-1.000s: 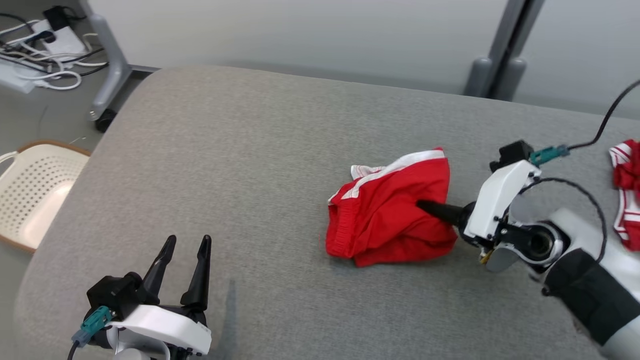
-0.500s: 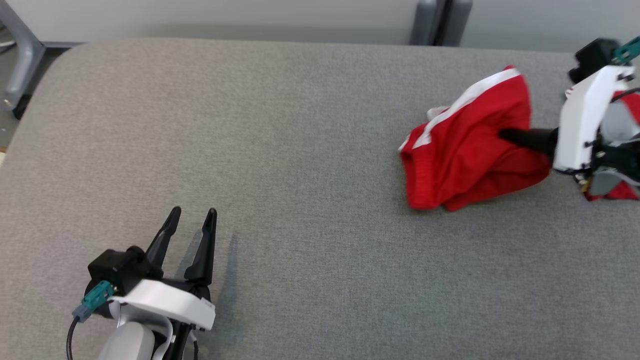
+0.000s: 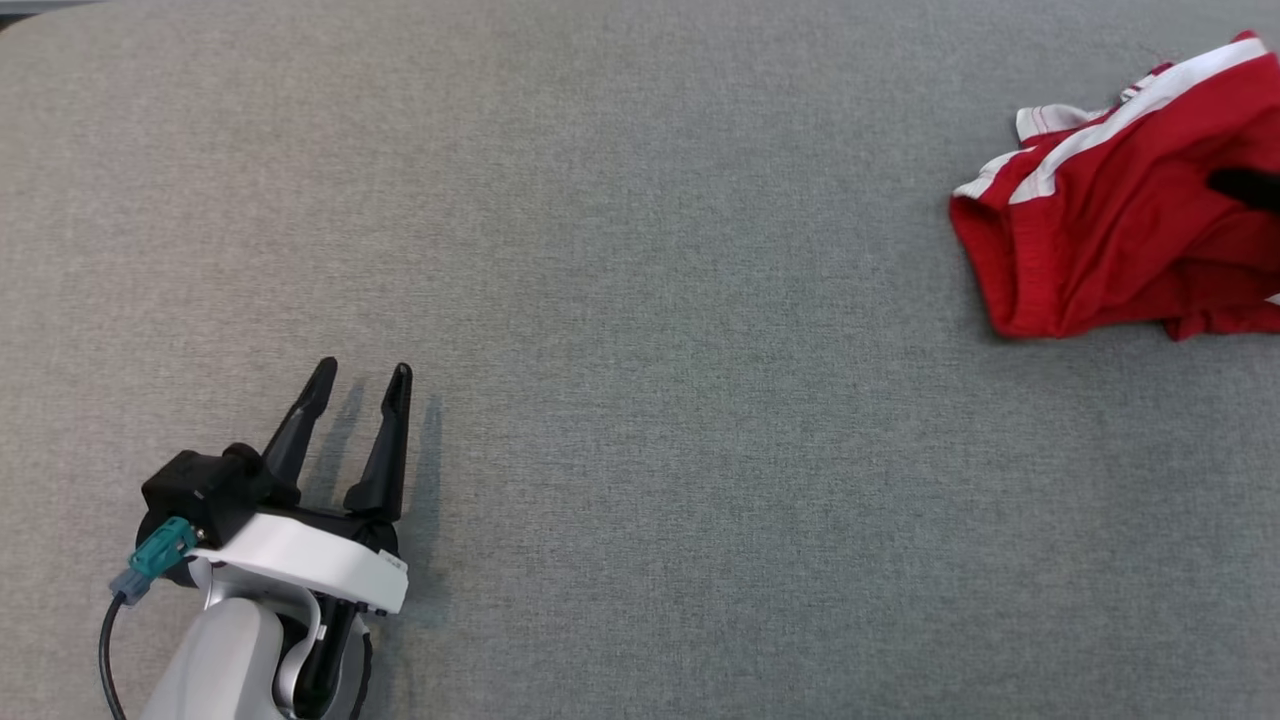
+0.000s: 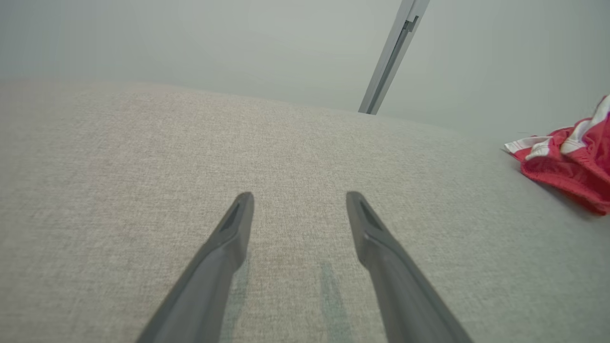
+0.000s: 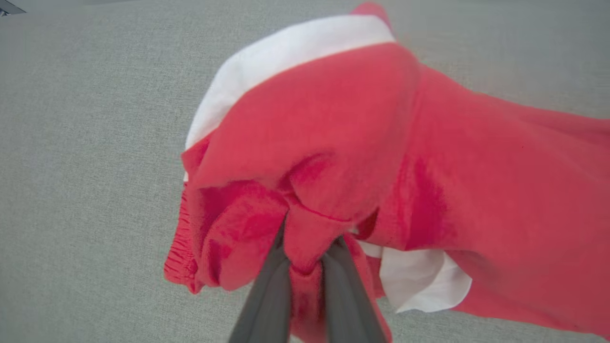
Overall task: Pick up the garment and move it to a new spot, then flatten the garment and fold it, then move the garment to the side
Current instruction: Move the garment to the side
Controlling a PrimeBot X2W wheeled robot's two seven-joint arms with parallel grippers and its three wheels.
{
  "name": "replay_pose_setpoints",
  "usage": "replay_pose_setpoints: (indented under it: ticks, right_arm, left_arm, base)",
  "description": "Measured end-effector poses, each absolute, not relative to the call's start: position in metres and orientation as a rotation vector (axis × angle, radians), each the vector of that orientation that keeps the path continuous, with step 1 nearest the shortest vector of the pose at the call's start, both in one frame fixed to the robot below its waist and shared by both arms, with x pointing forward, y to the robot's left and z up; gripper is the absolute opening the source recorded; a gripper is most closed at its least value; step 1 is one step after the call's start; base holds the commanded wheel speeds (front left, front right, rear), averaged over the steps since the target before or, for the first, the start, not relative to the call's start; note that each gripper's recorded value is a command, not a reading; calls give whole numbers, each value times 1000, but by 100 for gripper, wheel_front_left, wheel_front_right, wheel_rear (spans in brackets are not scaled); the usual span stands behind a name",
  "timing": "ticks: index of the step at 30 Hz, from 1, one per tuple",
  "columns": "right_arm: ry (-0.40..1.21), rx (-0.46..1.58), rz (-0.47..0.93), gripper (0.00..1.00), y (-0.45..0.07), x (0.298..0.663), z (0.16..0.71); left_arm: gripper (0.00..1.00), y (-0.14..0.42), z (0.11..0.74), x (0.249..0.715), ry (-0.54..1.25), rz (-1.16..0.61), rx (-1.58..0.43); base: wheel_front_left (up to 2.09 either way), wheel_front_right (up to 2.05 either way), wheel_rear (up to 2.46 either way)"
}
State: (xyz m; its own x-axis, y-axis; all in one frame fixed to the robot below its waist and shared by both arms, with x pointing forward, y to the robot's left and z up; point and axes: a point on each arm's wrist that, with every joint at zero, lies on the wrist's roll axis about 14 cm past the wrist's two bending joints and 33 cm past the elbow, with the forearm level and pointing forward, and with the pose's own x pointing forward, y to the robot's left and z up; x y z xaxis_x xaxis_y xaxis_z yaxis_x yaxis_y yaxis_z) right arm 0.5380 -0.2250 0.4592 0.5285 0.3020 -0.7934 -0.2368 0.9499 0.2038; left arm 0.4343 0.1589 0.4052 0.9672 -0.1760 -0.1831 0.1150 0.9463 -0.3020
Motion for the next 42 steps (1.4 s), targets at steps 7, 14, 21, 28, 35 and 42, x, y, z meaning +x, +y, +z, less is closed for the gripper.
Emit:
replay_pose_setpoints:
  ticks: [7, 14, 21, 28, 35, 42]
  right_arm:
    - [973, 25, 194, 0, -271, 544, 452]
    - [992, -129, 93, 0, -310, 547, 448]
    - [986, -204, 24, 35, -323, 550, 435]
    - [949, -295, -17, 100, -329, 548, 434]
    - [820, -379, -30, 100, -332, 544, 464]
    - [491, -338, 1, 100, -311, 551, 540]
  left_arm:
    - [100, 148, 392, 444, 239, -187, -291]
    - [100, 139, 383, 452, 257, -214, -293]
    - [100, 140, 386, 455, 246, -216, -292]
    - [100, 144, 397, 453, 224, -203, -291]
    - [100, 146, 415, 444, 182, -191, -296]
    - [100, 155, 450, 433, 94, -185, -262]
  base:
    - [0, 0, 0]
    - [0, 0, 0]
    - [0, 0, 0]
    - [0, 0, 0]
    - [0, 0, 0]
    - [0, 0, 0]
